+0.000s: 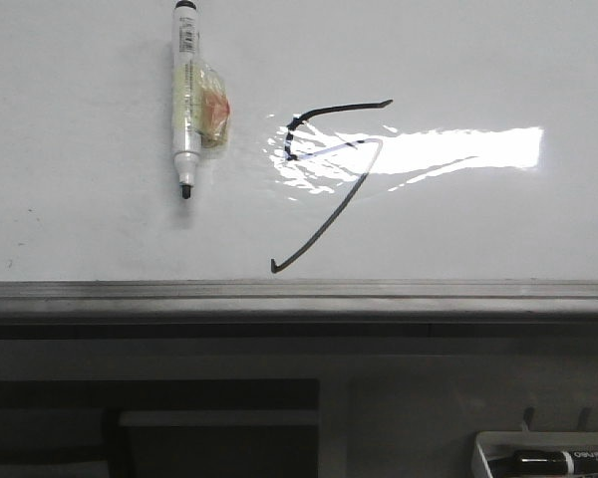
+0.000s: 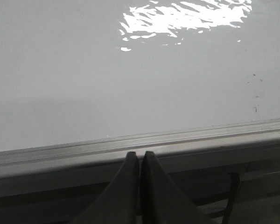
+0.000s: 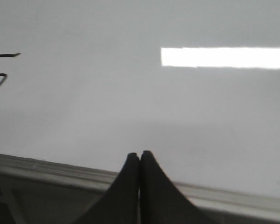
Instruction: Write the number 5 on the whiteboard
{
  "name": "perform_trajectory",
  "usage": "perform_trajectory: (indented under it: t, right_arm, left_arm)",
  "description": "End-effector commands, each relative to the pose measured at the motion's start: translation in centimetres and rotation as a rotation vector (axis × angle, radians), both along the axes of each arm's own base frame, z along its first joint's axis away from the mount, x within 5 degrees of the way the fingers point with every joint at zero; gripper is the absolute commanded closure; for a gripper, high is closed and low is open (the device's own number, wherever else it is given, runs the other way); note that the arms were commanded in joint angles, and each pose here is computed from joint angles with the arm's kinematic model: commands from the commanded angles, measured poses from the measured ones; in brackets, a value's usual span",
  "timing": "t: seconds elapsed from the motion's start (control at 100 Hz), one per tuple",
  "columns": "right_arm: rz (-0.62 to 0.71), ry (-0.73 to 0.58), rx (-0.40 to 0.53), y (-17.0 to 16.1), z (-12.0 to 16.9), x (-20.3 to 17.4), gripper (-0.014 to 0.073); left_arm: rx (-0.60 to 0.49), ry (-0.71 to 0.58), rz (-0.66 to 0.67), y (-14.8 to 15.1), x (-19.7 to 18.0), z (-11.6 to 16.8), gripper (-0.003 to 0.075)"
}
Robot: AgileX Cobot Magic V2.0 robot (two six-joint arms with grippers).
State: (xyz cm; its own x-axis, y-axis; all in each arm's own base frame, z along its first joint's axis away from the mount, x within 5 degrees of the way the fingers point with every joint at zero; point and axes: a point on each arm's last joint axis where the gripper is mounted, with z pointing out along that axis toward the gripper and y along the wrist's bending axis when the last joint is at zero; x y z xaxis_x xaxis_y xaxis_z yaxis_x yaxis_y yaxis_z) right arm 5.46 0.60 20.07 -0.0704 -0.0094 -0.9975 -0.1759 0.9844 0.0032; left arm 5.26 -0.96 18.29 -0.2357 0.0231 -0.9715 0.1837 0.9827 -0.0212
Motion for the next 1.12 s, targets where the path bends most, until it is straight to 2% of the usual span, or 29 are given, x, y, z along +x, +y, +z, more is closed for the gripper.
perform_trajectory:
  t: [0.0,0.15,0.28,0.42,0.46,0.51,1.11]
  right_arm:
    - [-0.051,-0.093,0.071,0.1,-0.4,0.3,0.0656]
    - [-0.208,-0.071,0.053,-0.9,-0.5,0.2,0.0656]
    - [-0.273,0.041,0.044,-1.3,-1.6,0.1,0.0656]
    - [-0.26,0.172,-0.052,-1.3,-2.8,-0.2,0.0656]
    - [-0.247,0.164,-0.11,-1.3,-2.7,-0.1,0.0656]
    - [-0.242,0.161,-0.142,-1.3,-2.7,-0.1,0.0656]
    - [-0.241,0.152,-0.141,-1.3,-2.6,-0.1,0.0656]
  left_arm:
    - [-0.021,-0.074,0.0,0.0,0.0,0.1,0.0741]
    - [-0.021,-0.074,0.0,0.0,0.0,0.1,0.0741]
    - [-0.021,-0.074,0.0,0.0,0.0,0.1,0.0741]
    - [-0.021,-0.074,0.0,0.0,0.0,0.1,0.0741]
    - [-0.021,-0.074,0.0,0.0,0.0,0.1,0.0741]
    - [-0.021,-0.074,0.0,0.0,0.0,0.1,0.0741]
    - [-0.021,-0.074,0.0,0.0,0.0,0.1,0.0741]
